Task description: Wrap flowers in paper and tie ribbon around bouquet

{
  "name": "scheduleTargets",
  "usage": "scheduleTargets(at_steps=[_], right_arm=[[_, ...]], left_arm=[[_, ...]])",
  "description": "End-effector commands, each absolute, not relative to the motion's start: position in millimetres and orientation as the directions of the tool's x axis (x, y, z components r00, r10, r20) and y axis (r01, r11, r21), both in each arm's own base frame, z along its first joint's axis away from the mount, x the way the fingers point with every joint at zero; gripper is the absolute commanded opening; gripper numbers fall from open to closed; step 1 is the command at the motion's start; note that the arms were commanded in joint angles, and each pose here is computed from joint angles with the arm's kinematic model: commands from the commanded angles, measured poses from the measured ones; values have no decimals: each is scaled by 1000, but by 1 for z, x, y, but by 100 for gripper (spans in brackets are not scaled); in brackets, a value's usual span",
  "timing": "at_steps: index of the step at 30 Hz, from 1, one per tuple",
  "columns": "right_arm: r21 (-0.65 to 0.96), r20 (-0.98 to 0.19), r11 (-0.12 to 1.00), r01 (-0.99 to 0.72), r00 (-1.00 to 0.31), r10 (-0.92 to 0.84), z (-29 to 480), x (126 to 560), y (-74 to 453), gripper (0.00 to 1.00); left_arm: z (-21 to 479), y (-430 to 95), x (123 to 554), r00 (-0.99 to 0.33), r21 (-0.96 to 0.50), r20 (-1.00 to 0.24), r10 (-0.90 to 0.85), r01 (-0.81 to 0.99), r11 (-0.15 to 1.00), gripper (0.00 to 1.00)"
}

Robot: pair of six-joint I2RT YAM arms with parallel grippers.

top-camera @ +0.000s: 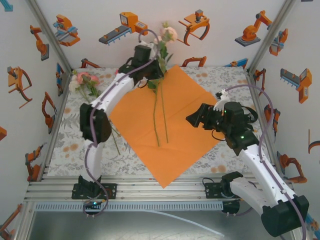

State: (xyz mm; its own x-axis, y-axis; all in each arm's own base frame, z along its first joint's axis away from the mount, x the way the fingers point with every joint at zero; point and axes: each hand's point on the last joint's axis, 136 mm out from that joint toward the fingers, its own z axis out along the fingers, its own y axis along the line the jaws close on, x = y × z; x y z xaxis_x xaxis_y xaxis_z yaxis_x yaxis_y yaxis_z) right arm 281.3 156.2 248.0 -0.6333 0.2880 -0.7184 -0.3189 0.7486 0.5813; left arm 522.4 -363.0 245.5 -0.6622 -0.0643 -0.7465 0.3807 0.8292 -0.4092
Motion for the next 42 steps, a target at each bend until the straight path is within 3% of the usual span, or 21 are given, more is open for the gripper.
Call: scheduleTargets(at_steps=[1,13,19,24,30,36,42], right_arm=[[560,-730,763,-323,-628,269,242,278,152,78],[534,-745,781,-323,-617,254,236,275,148,78],[523,-749,792,-316,-613,250,233,277,146,78],[523,-750,790,-319,-613,248,236,279,147,78],[545,-739,777,-315,-619,267,240,279,149,78],[558,-732,775,-296,-616,292,241,272,145,78],[556,-736,780,-289,-608,299,241,269,141,78]], left_arm=[[238,-383,519,-651,-310,-754,87,470,827,0],[153,-399,560,-604,-160,-770,207,496,853,0],[134,-397,573,-578,-104,-783,229,485,868,13],[145,-394,576,-564,-98,-797,216,474,875,25],[192,-382,567,-548,-113,-819,171,446,888,28],[239,-322,546,-587,-188,-808,51,339,922,31],[241,-186,526,-575,-208,-811,-110,108,972,31]])
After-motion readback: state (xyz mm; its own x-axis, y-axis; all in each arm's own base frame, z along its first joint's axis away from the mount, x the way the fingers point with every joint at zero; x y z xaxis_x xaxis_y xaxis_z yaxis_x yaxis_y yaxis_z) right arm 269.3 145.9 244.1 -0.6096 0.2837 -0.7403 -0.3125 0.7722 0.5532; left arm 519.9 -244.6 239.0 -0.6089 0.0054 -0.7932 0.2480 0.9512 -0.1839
